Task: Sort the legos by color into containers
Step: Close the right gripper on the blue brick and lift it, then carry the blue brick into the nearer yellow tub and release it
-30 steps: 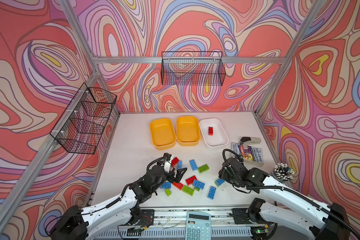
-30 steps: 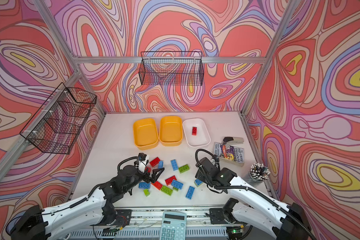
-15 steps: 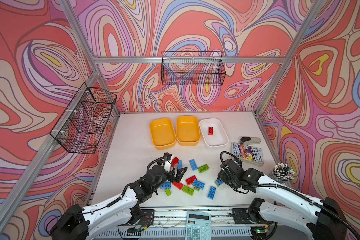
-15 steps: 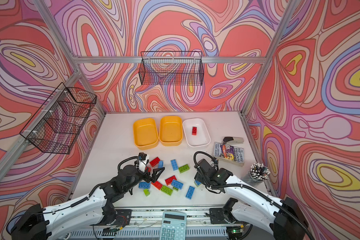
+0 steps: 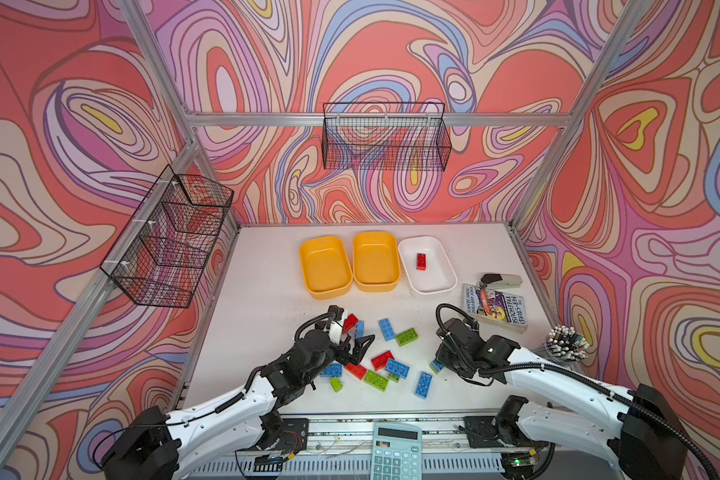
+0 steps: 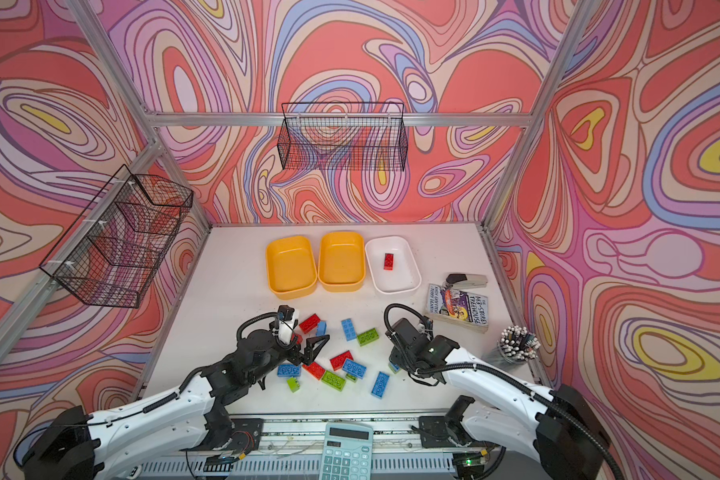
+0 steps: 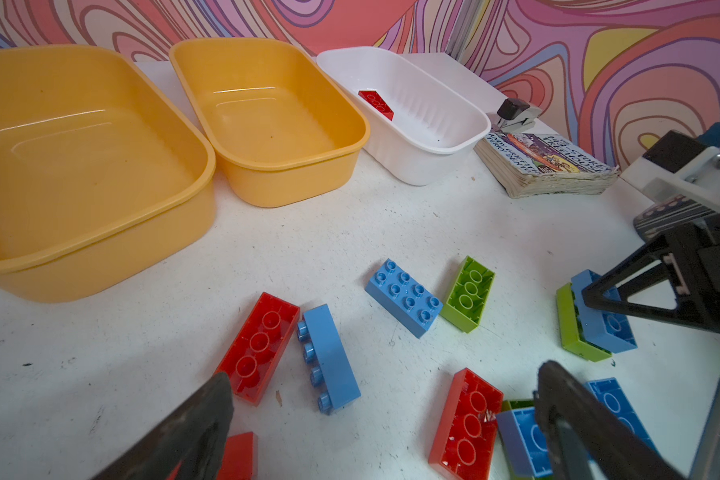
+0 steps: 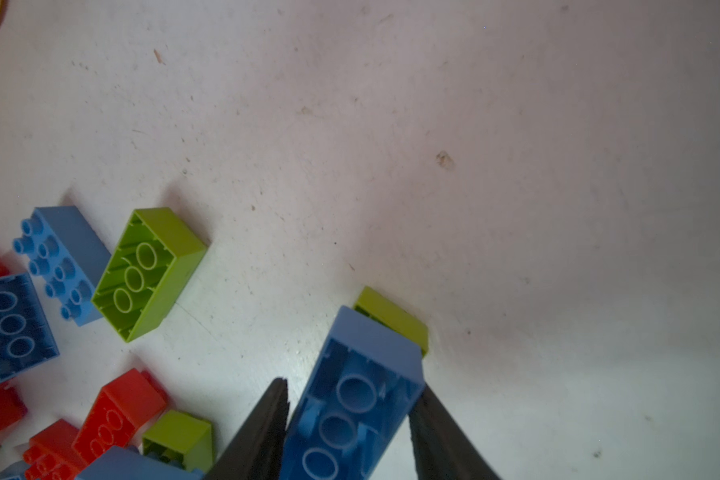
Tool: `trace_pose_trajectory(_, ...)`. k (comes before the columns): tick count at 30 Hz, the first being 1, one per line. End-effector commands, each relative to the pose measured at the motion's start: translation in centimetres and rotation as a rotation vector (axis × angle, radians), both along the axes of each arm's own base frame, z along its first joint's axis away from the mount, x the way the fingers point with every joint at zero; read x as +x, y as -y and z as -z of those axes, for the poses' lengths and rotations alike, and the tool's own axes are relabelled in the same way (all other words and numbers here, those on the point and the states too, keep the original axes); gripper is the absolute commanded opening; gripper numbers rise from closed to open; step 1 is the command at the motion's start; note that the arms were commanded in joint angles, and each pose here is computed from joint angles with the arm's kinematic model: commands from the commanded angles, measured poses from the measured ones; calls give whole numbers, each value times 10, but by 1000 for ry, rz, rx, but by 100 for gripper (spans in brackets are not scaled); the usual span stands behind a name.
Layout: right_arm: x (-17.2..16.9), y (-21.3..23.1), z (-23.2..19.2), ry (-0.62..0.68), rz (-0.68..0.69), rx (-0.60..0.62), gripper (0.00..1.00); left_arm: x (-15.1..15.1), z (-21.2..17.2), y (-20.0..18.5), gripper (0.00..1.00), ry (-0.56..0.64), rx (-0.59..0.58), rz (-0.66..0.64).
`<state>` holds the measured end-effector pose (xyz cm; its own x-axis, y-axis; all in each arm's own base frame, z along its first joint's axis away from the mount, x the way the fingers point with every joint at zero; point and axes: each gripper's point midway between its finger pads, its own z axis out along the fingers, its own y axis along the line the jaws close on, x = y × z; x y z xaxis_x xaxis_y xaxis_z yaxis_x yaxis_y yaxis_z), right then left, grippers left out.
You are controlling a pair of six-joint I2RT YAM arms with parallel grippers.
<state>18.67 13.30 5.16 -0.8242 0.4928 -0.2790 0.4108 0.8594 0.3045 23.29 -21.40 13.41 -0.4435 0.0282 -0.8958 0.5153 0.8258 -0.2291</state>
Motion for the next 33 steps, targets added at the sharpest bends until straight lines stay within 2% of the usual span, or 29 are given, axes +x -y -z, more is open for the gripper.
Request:
trace_pose_trajectory(1,-2,1,4,-5,4,-10,46,-1,2,0,100,3,-1,3)
trace_pose_trajectory(10,4,-2,1,6,-11,-17,33,-2,0,-2,100,6,0,-3)
trace_pose_trajectory(18,27,-5,-36,105,-44,-70,30,-2,-4,-3,100,9,-4,-10)
trace_pose_trajectory(26,95,-44,-87,267,-183,-117,30,2,-8,-3,100,-19,21,-28)
trace_pose_trajectory(33,190,-94,-128,417,-290,-98,28,2,-9,-7,100,-40,20,-50)
